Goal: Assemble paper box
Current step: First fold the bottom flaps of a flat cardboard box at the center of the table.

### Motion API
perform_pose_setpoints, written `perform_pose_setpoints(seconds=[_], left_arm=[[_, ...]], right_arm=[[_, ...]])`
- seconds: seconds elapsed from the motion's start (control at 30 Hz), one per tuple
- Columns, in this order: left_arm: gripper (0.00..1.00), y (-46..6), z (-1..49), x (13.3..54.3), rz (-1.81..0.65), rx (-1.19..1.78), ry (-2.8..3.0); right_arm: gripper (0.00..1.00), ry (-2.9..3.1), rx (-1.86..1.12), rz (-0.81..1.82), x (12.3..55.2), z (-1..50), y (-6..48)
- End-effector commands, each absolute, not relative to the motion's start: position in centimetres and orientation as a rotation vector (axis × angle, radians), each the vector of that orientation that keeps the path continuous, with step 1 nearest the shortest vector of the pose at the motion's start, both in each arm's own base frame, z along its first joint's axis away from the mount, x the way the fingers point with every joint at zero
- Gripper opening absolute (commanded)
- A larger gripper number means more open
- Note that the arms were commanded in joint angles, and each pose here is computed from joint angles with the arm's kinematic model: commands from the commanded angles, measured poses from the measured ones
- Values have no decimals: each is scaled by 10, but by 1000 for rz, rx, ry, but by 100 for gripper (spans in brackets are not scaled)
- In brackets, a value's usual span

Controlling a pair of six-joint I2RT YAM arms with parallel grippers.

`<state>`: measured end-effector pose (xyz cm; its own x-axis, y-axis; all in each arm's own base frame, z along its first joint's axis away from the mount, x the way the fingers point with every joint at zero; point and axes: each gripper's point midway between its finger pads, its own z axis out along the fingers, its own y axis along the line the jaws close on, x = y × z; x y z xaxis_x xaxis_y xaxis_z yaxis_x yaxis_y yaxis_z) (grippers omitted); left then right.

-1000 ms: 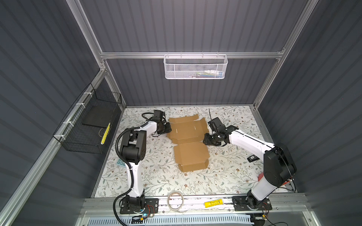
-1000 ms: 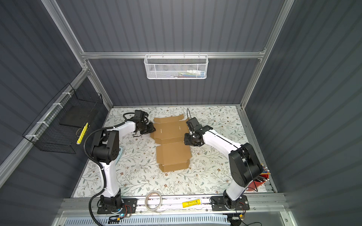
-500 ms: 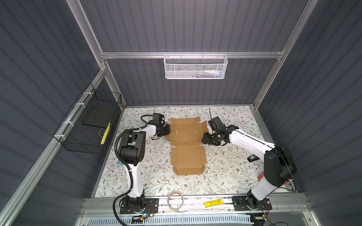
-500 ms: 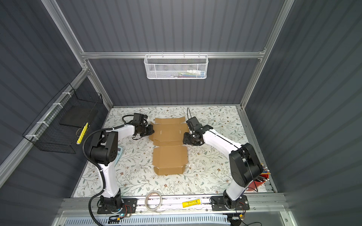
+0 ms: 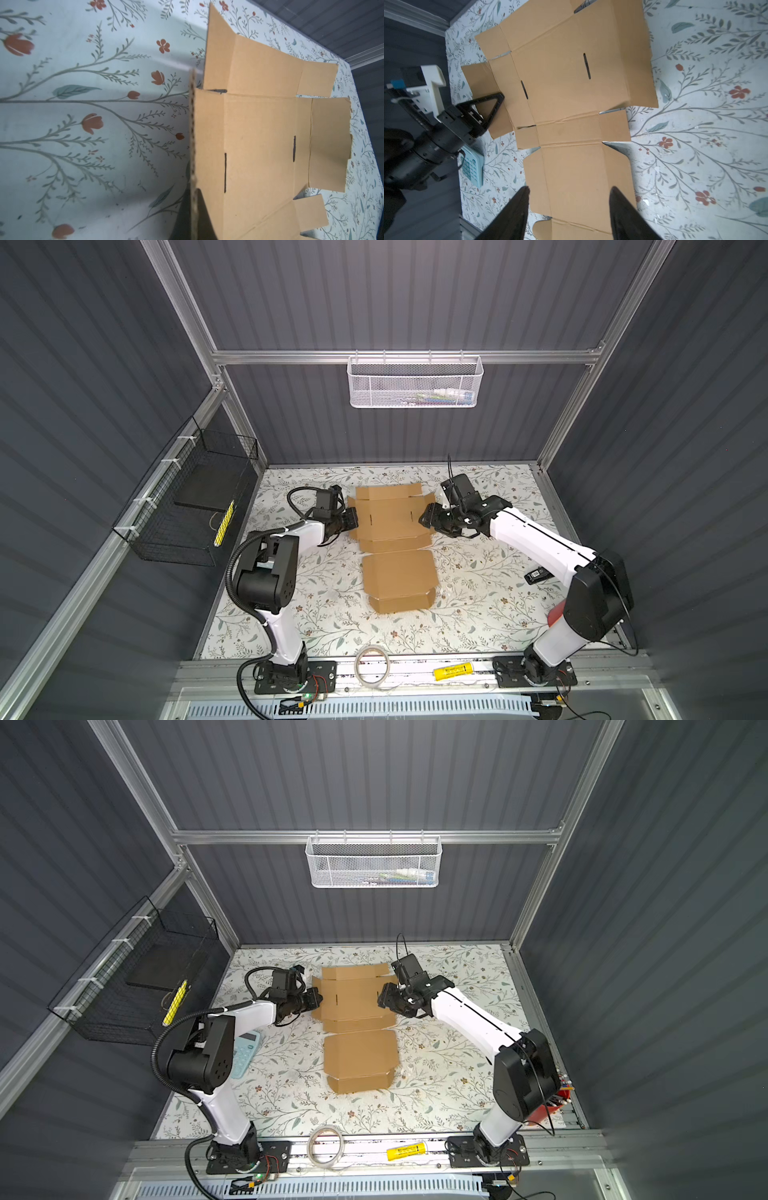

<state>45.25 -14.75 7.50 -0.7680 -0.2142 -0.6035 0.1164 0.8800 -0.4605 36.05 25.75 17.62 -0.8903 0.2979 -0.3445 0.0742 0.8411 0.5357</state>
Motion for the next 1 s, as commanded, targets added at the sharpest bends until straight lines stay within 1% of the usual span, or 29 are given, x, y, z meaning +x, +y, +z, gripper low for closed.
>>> perform_pose_setpoints(seconds=[0.0, 0.23, 0.47, 0.67, 0.97], left_arm=[[0, -143, 103, 462, -634, -106, 2221], [0, -136, 123, 456, -621, -117, 2103], [0, -137, 134, 451, -651, -100, 2033], [0, -141, 144, 445, -671, -75, 1992], [0, -149, 157, 428, -639, 34, 1969]], right_arm=[[64, 2543, 498, 786, 375, 189, 260], [68, 2432, 781, 914, 404, 209, 271], [71, 2467, 897, 942, 425, 205, 291], [74, 2447, 932, 972, 441, 210, 300], [75, 2409, 956, 1016, 452, 214, 302]])
